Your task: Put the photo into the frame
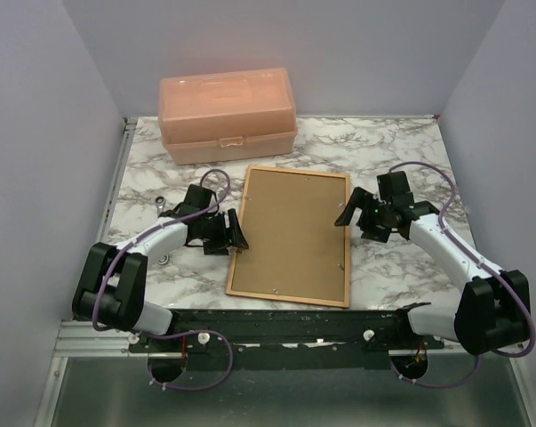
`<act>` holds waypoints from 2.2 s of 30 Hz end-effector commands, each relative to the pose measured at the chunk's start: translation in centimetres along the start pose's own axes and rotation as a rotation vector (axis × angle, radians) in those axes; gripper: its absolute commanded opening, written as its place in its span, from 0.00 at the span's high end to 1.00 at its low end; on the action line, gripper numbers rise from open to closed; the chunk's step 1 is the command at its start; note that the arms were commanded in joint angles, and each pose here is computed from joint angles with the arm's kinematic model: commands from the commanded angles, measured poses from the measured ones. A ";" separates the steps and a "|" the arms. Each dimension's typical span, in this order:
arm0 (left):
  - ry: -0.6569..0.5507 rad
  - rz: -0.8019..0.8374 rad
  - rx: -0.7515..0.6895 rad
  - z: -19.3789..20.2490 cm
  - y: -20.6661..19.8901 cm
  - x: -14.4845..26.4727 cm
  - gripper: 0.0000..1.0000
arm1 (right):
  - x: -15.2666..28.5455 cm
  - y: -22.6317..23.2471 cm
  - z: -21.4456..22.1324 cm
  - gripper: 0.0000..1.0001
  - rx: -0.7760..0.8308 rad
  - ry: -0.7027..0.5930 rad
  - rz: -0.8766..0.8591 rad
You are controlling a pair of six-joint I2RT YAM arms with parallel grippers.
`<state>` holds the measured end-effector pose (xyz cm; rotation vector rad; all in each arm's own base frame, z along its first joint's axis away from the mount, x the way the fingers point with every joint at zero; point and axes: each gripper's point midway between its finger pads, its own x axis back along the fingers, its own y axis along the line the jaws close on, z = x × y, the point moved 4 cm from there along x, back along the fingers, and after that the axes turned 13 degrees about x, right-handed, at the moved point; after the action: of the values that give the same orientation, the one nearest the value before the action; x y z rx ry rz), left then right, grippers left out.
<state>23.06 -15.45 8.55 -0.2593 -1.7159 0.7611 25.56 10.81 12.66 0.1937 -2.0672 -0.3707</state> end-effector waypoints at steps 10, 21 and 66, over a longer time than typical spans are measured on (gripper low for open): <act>0.104 0.070 0.056 2.5 0.7 -2.5 0.49 | 0.6 5.8 2.6 0.06 0.118 0.077 -0.145; 0.075 -0.015 0.052 3.7 1.5 -0.8 0.22 | -0.1 11.2 6.2 0.16 0.247 0.185 -0.234; 0.150 -0.160 -0.030 6.6 2.7 -1.6 0.22 | -2.5 13.5 12.0 0.33 0.429 0.291 0.154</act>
<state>16.54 -17.91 6.33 -0.2655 -1.5204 0.6911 14.37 27.12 8.17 0.3276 -1.8056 0.3576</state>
